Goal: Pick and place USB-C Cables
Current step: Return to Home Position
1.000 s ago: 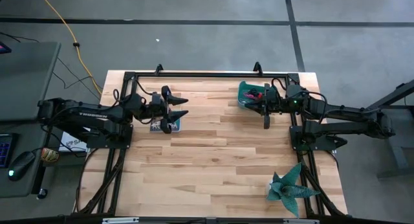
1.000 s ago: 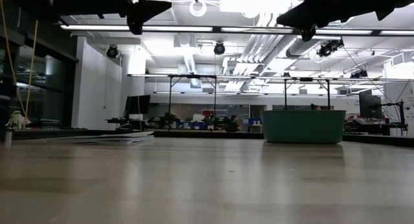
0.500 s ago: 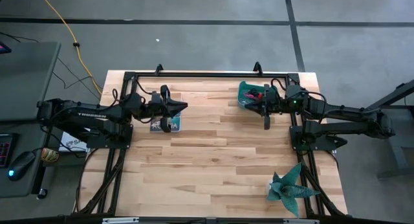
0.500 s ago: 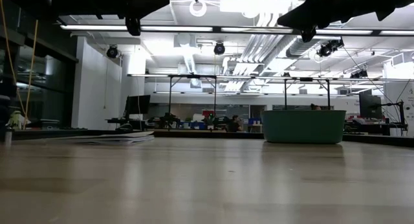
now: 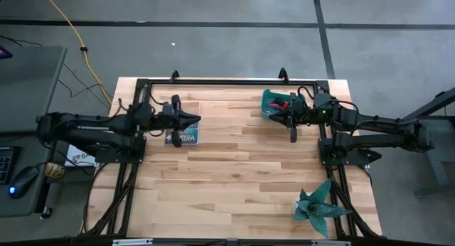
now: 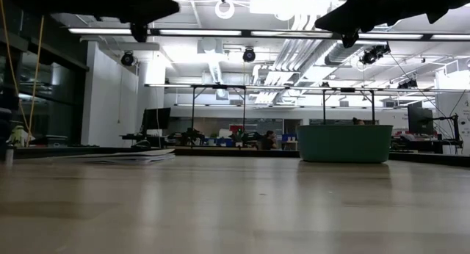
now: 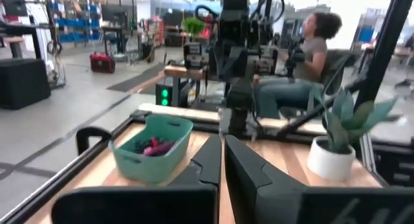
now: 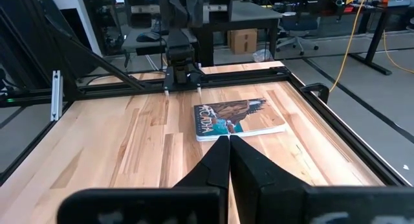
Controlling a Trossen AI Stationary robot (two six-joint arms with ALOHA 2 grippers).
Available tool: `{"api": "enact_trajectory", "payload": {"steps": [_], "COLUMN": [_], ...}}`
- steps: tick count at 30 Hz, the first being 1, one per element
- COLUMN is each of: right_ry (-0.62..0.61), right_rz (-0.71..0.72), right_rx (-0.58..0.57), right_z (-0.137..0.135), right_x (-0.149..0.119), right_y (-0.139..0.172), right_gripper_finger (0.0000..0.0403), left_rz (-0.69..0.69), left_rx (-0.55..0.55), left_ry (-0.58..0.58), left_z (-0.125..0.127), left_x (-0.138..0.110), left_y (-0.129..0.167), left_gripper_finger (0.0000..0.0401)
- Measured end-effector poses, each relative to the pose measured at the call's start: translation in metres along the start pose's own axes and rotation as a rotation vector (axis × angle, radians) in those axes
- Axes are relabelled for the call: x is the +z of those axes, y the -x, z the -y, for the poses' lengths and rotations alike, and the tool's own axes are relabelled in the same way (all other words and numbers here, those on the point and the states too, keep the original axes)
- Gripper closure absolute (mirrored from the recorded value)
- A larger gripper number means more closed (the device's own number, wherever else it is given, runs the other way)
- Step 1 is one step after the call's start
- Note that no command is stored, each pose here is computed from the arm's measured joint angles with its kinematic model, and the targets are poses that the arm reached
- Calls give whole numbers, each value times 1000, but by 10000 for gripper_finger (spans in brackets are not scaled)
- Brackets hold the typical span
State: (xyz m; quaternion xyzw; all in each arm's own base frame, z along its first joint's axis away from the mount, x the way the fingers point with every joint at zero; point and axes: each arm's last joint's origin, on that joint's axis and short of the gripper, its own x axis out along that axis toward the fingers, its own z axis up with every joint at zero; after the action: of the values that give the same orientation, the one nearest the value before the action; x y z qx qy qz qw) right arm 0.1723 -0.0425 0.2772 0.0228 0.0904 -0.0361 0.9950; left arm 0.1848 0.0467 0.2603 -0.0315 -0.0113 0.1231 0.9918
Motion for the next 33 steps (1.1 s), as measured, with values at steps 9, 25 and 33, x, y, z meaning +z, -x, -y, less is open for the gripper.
{"api": "enact_trajectory", "payload": {"steps": [9,25,33], "right_ry": [1,-25,-29], "right_rz": [0,-7,-23], "right_rx": [0,-1,-1], "right_z": [0,0,0], "right_x": [0,-1,-2], "right_y": [0,0,0], "right_gripper_finger": [403,403,403], "left_rz": [45,16,-38], "left_rx": [32,-17,-85], "left_ry": [42,143,111], "left_z": [-3,0,11], "left_x": [-5,-88,-93], "left_y": [58,84,86], "left_gripper_finger": [401,401,401]}}
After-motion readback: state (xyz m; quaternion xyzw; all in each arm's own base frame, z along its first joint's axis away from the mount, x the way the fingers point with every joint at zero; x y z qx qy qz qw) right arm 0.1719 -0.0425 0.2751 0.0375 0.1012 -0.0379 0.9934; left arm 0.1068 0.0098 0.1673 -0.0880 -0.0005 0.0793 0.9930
